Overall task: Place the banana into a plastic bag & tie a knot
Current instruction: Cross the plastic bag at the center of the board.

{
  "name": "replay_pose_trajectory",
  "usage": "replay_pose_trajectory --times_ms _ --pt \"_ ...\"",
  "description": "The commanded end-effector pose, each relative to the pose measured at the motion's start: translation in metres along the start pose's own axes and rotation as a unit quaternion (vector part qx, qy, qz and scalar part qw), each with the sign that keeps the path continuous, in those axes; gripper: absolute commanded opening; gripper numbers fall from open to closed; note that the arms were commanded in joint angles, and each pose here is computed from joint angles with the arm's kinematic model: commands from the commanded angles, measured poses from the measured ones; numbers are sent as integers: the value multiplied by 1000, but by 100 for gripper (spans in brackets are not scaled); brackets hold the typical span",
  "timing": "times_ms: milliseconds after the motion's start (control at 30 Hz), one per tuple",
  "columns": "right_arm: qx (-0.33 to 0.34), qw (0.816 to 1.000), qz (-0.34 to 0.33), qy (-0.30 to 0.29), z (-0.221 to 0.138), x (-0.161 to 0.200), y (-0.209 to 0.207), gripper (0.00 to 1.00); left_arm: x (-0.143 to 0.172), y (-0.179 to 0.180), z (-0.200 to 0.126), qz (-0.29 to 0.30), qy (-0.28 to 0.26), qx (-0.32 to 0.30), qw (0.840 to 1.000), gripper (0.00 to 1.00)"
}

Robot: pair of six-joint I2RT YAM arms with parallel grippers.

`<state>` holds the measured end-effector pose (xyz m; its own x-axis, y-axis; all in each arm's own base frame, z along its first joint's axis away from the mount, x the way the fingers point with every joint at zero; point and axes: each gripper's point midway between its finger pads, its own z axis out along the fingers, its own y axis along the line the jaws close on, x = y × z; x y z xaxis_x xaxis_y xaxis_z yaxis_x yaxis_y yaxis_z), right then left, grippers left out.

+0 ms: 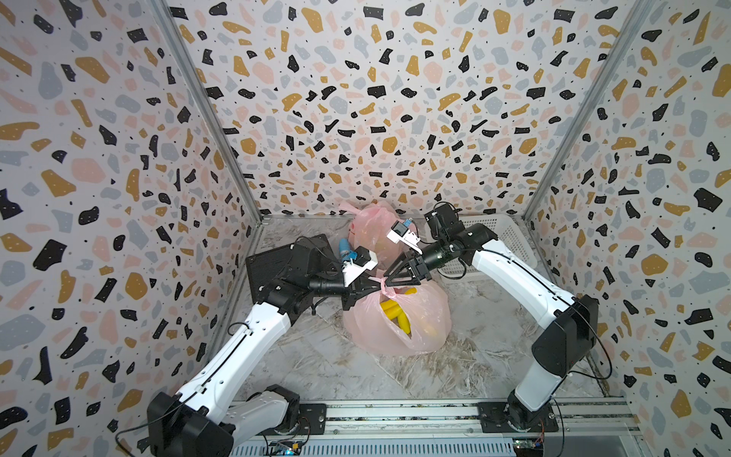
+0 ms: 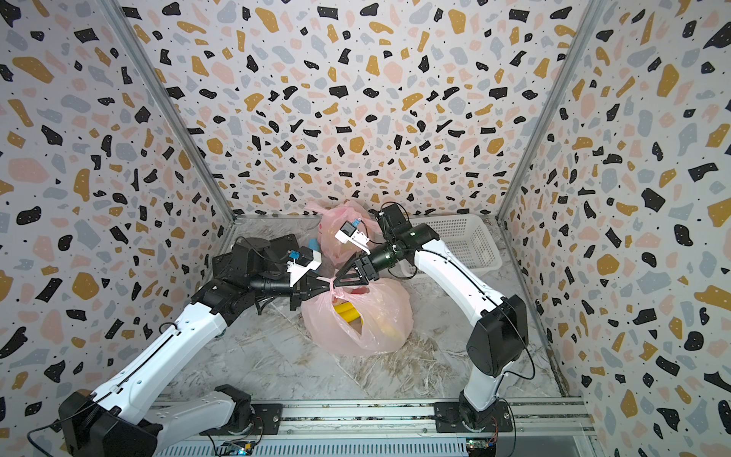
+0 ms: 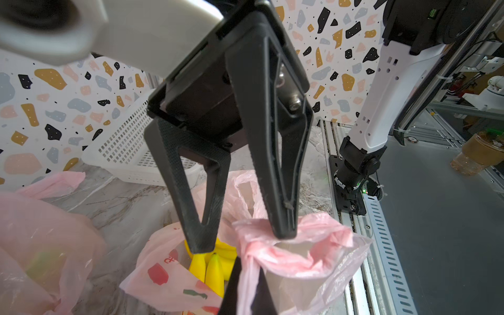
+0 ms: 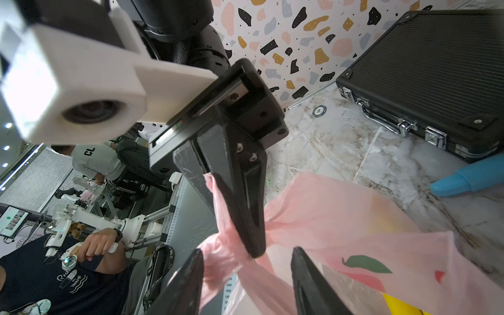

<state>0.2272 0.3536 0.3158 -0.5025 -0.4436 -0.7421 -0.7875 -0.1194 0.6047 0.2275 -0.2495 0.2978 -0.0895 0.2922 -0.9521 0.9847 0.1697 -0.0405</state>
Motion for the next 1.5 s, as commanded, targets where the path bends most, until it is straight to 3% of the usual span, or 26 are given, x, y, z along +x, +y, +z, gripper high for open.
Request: replay_pose_trajectory --times_ms 0,500,567,700,800,1100,1467 --pt "11 1000 -29 -4 -2 -1 7 56 -8 -7 -1 40 -15 2 999 0" --pt "17 999 -44 28 8 20 8 52 -11 -12 2 59 -15 18 998 0" --pt "17 998 -44 34 10 23 9 43 -11 -12 3 57 -15 21 998 0" --pt "20 998 -43 39 11 24 9 12 -10 -13 3 50 -10 30 998 0" --pt "22 998 -42 42 11 24 9 0 -8 -15 3 41 -6 34 999 1" --pt "28 998 -37 46 11 25 7 0 3 -16 -1 16 3 15 1000 37" --pt "35 998 -37 46 10 24 5 0 -3 -18 -13 -38 -40 26 998 54"
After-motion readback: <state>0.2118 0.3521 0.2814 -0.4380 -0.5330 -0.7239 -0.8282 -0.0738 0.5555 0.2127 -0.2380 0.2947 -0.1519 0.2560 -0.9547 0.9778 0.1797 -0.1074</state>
